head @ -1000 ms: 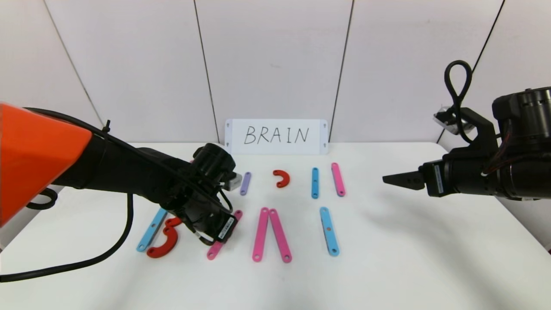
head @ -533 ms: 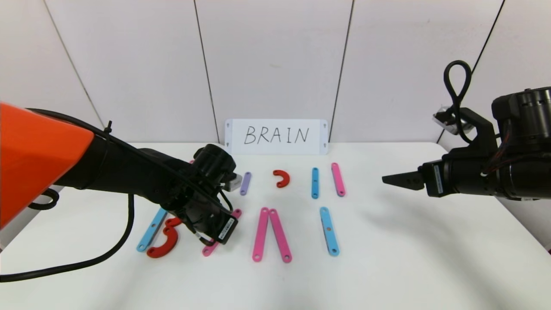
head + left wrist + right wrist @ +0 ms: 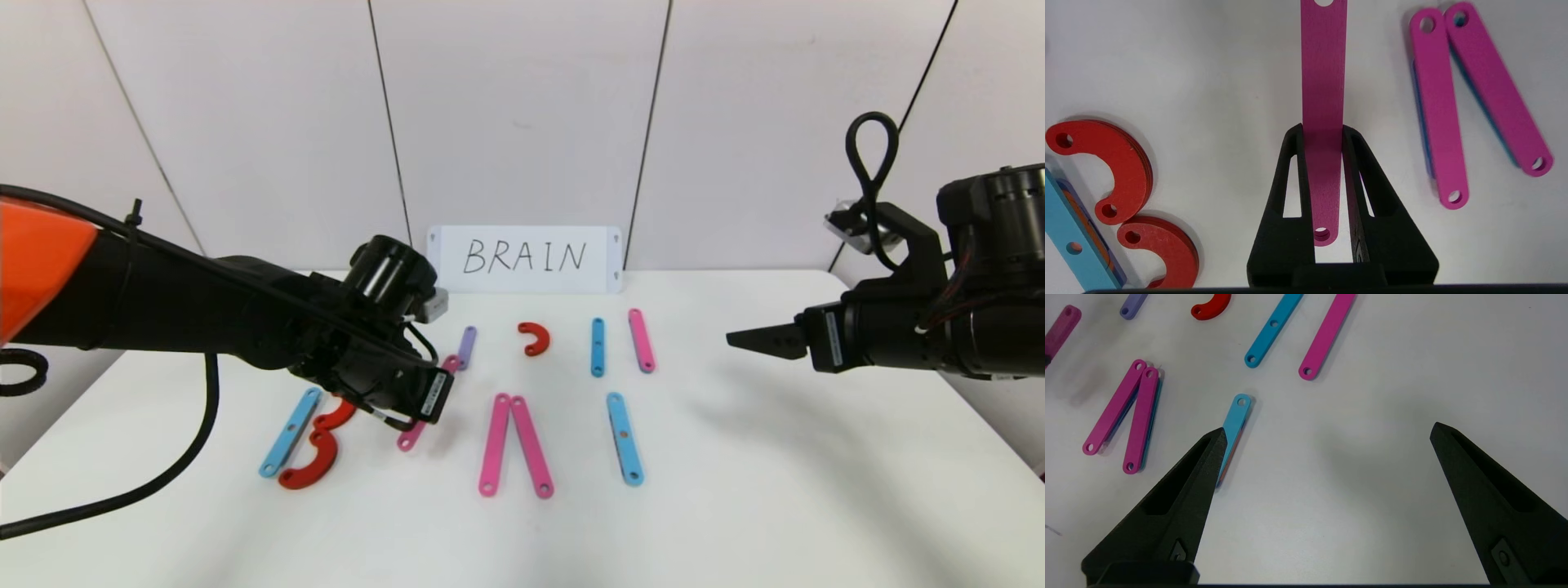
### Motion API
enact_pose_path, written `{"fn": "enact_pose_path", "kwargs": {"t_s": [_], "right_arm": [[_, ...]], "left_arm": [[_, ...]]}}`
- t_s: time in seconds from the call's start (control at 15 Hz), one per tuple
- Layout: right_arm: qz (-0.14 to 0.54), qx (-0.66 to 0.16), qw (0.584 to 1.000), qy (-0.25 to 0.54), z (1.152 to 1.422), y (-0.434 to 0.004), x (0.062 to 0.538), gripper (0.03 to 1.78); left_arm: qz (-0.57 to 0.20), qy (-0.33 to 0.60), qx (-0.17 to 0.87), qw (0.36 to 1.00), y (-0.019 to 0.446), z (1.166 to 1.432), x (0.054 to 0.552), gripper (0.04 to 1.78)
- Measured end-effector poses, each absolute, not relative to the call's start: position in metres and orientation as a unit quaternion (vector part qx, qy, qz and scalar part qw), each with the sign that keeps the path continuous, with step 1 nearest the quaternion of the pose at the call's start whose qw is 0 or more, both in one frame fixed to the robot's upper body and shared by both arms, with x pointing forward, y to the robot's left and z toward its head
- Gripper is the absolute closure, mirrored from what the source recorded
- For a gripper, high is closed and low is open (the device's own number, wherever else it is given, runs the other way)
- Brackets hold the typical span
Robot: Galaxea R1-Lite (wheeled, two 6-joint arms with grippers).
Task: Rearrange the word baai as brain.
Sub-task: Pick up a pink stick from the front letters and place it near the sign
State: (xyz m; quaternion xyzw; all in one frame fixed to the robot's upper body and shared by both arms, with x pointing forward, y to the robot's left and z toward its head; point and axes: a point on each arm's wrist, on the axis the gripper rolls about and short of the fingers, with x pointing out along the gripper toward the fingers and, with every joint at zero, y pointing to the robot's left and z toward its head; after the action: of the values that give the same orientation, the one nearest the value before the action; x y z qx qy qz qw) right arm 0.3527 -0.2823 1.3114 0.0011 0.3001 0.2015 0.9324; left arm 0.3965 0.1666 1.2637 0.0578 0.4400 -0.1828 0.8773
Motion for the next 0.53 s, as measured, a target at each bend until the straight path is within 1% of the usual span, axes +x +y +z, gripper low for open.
{"fn": "enact_pose_path", "kwargs": {"t_s": [0.27, 0.53], "right_arm": [[0.199, 0.003, 0.935, 0.294, 1.315, -0.284, 0.35, 0.07], [0.199, 0.004, 0.936, 0.29, 1.318, -0.285, 0.348, 0.07]], "left_arm": [[-0.181, 0.393, 0.006, 0.902, 0.153, 1.294, 0.413, 1.55], [-0.193, 0.37, -0.019, 0.909, 0.124, 1.299, 0.435, 1.55]]}}
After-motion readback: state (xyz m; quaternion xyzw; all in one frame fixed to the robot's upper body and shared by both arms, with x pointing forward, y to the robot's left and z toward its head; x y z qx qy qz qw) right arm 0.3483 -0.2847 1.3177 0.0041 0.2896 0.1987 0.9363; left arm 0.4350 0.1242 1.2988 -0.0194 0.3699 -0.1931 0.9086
